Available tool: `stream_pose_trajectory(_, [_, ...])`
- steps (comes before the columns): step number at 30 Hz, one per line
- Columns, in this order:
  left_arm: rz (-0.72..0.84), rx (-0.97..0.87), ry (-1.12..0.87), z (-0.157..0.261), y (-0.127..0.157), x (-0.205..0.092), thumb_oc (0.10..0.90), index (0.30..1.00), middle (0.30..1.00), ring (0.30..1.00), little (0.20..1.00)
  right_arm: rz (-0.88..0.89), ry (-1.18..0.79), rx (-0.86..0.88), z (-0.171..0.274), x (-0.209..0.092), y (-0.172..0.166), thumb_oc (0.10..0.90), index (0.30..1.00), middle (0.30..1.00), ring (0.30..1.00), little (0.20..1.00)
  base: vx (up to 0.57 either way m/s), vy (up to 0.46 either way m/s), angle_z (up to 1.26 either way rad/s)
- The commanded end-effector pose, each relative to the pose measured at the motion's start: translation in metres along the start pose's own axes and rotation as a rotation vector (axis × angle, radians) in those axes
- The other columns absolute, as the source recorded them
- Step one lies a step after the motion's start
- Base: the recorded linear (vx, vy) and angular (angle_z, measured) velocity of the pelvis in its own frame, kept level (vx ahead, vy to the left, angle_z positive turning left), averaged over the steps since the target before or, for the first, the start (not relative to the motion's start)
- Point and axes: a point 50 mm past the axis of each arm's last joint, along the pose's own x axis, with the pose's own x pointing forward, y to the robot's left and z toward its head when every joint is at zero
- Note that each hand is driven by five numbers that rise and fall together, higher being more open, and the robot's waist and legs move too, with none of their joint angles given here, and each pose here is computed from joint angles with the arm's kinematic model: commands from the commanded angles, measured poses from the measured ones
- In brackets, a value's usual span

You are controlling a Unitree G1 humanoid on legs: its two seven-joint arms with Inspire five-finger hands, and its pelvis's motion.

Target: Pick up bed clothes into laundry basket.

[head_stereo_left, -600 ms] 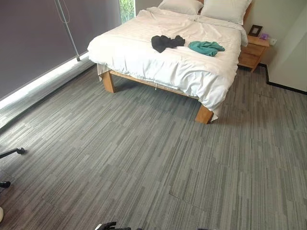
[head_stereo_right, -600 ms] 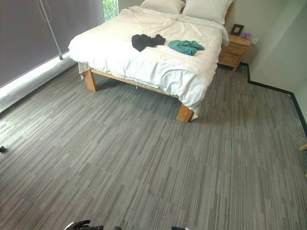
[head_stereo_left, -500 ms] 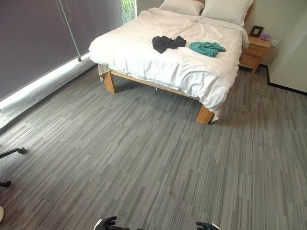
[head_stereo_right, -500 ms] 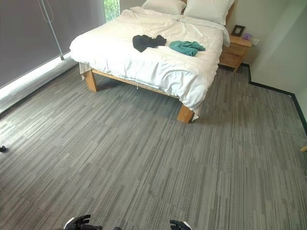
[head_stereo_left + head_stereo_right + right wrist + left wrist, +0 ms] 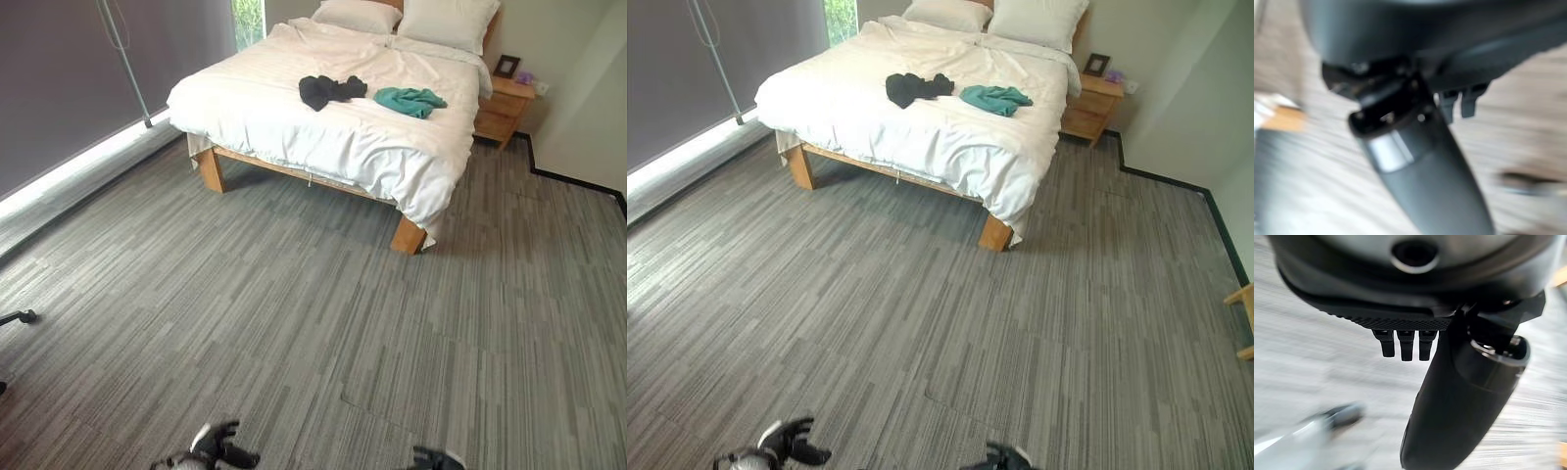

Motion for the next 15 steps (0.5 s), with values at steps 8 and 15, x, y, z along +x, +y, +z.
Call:
stream_pose_trajectory(8, [0.011, -0.308, -0.433, 0.101, 0.006, -0.007, 0.800, 0.900, 0.900, 0.900, 0.900, 0.031, -0.474, 0.139, 0.100, -0.015, 0.002, 0.800, 0.900, 0.900, 0.900, 0.900, -0.01, 0.005, -0.01])
stream_pose_trajectory(15, [0.027, -0.492, -0.498, 0.095, 0.007, -0.021, 0.800, 0.900, 0.900, 0.900, 0.900, 0.103, -0.570, 0.180, 0.107, -0.028, 0.017, 0.800, 0.900, 0.900, 0.900, 0.900, 0.03, 0.024, -0.05])
